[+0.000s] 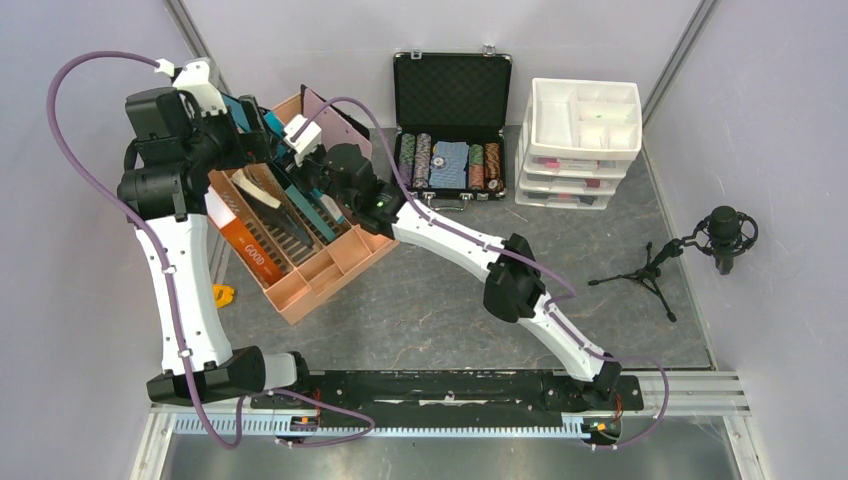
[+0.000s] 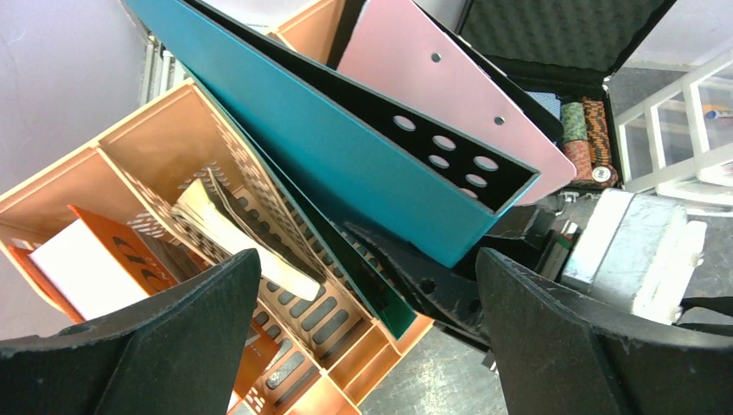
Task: Organize the desk
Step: Place the folder in the storage box.
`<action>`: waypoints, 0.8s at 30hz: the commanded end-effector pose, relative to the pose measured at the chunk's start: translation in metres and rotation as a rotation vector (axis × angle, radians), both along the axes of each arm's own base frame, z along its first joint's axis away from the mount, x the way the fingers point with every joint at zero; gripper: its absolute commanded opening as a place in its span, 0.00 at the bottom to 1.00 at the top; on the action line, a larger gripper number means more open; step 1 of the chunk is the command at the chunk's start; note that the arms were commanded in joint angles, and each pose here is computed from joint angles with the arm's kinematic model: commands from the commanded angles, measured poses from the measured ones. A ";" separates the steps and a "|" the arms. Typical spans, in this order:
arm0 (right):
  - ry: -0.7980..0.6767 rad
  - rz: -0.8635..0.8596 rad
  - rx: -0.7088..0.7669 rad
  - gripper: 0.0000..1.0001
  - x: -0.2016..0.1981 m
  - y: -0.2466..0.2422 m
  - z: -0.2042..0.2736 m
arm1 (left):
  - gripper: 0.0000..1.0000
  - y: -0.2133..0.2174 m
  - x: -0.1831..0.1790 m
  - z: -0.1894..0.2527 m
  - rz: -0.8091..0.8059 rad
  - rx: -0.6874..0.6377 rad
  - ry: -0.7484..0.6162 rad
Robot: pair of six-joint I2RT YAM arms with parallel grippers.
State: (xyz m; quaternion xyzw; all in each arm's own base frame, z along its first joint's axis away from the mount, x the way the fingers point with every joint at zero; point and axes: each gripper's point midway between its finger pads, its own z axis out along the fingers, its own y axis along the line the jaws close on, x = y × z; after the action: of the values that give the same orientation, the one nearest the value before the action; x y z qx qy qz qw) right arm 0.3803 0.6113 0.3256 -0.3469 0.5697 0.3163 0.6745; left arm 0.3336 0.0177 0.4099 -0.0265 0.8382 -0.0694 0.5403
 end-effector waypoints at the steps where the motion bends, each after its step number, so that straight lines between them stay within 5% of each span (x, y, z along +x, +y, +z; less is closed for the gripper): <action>1: -0.063 0.043 0.144 0.00 -0.018 0.014 0.049 | 1.00 -0.008 0.000 0.015 -0.025 -0.036 -0.070; 24: 0.083 0.097 -0.045 0.00 0.003 0.023 -0.058 | 1.00 -0.019 -0.008 0.009 -0.062 -0.080 -0.065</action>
State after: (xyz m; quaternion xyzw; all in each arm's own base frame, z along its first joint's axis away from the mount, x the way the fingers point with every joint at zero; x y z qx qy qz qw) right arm 0.3910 0.6213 0.3156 -0.3460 0.5646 0.3319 0.6719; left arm 0.3301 0.0074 0.4007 -0.0165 0.8368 -0.0964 0.5387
